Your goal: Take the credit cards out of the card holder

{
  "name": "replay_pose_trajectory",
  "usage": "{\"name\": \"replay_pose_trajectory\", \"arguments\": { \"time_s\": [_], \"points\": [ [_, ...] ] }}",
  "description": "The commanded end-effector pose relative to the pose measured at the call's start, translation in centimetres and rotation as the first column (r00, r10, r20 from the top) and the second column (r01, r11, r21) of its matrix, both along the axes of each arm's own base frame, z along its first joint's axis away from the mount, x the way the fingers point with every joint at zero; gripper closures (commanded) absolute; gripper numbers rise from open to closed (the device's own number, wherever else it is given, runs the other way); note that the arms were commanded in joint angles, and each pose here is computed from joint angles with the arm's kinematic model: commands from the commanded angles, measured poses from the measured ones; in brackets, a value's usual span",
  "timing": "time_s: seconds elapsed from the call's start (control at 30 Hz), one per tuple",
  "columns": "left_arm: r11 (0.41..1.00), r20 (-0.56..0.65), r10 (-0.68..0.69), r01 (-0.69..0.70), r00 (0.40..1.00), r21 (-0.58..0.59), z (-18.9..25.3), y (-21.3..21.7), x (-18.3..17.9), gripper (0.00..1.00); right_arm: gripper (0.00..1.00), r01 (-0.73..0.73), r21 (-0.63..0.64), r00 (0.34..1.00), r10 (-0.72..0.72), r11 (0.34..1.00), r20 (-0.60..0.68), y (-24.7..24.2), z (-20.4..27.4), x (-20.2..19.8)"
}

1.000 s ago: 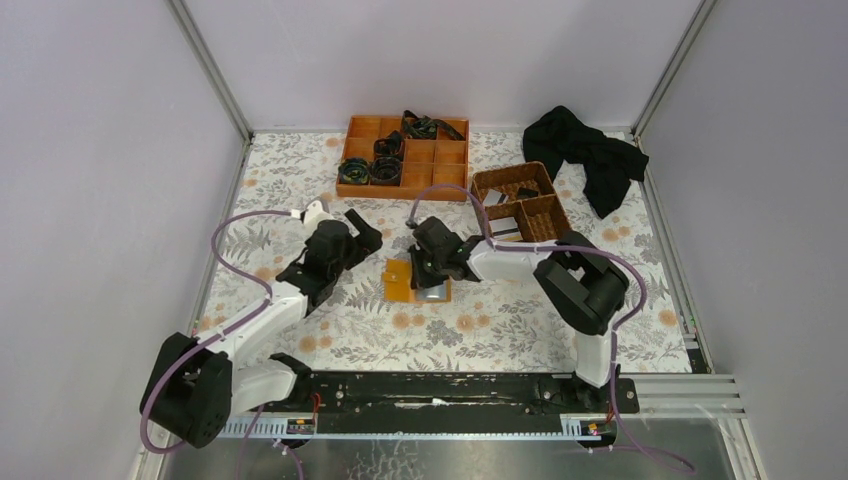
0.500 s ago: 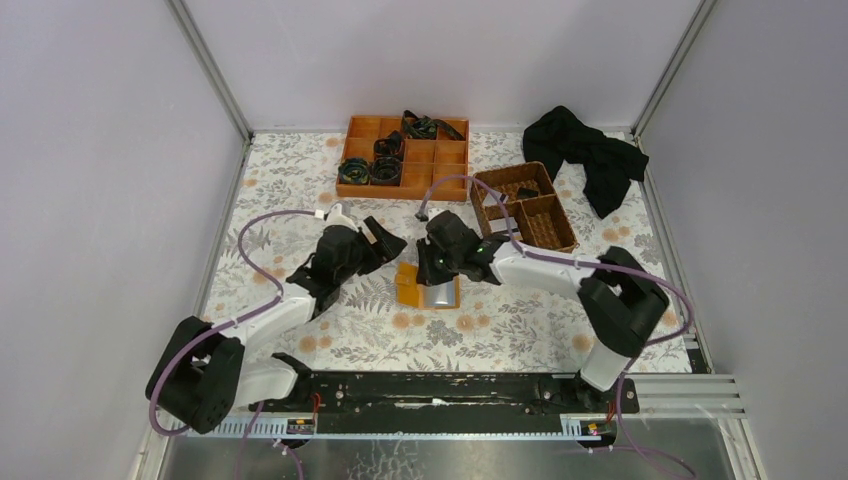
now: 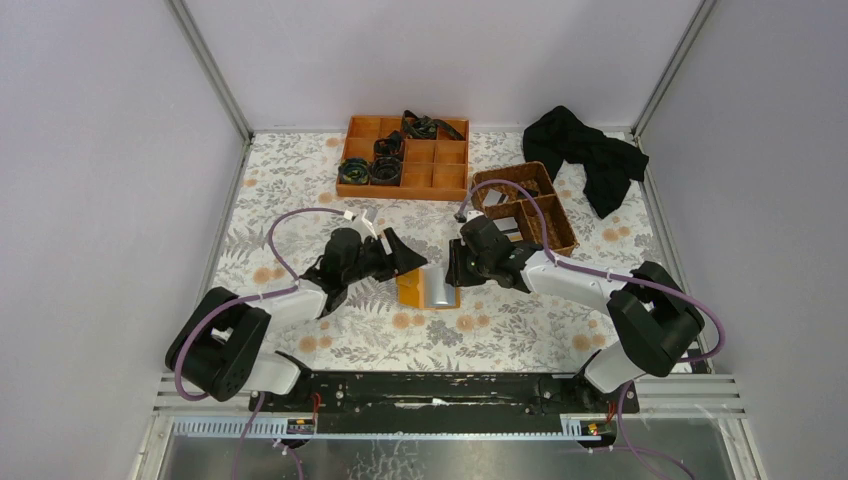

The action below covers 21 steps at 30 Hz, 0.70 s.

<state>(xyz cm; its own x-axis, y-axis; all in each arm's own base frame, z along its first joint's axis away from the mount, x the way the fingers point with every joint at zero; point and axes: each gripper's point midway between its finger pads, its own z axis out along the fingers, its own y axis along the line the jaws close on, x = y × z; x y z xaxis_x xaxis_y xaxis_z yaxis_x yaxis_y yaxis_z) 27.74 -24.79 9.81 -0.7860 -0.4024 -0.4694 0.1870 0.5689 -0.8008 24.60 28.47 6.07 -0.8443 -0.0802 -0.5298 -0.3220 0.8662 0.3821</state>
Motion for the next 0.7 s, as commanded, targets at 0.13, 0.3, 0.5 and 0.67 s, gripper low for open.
{"name": "replay_pose_trajectory", "arguments": {
  "time_s": [0.13, 0.3, 0.5, 0.67],
  "points": [
    [0.998, -0.13, -0.029, 0.037, 0.991, 0.059, -4.5, 1.0, -3.0, 0.28, 0.65, 0.053, 0.032, 0.998, -0.054, 0.998, 0.027, -0.6, 0.5, 1.4],
    [0.994, -0.185, -0.031, 0.049, 0.982, 0.097, -6.9, 1.5, -3.9, 0.28, 0.66, 0.056, 0.022, 0.998, -0.057, 0.998, 0.01, -0.4, -0.6, 1.6],
    [0.994, -0.208, -0.035, 0.056, 0.977, 0.099, -7.7, 1.2, -3.7, 0.28, 0.71, 0.071, -0.021, 0.997, -0.072, 0.997, -0.028, -0.8, -3.1, 1.9],
    [0.994, -0.22, -0.036, 0.058, 0.975, 0.096, -8.2, 1.0, -3.5, 0.28, 0.72, 0.06, -0.015, 0.996, -0.061, 0.998, -0.067, -0.7, -4.6, 1.5]
  ]
}}
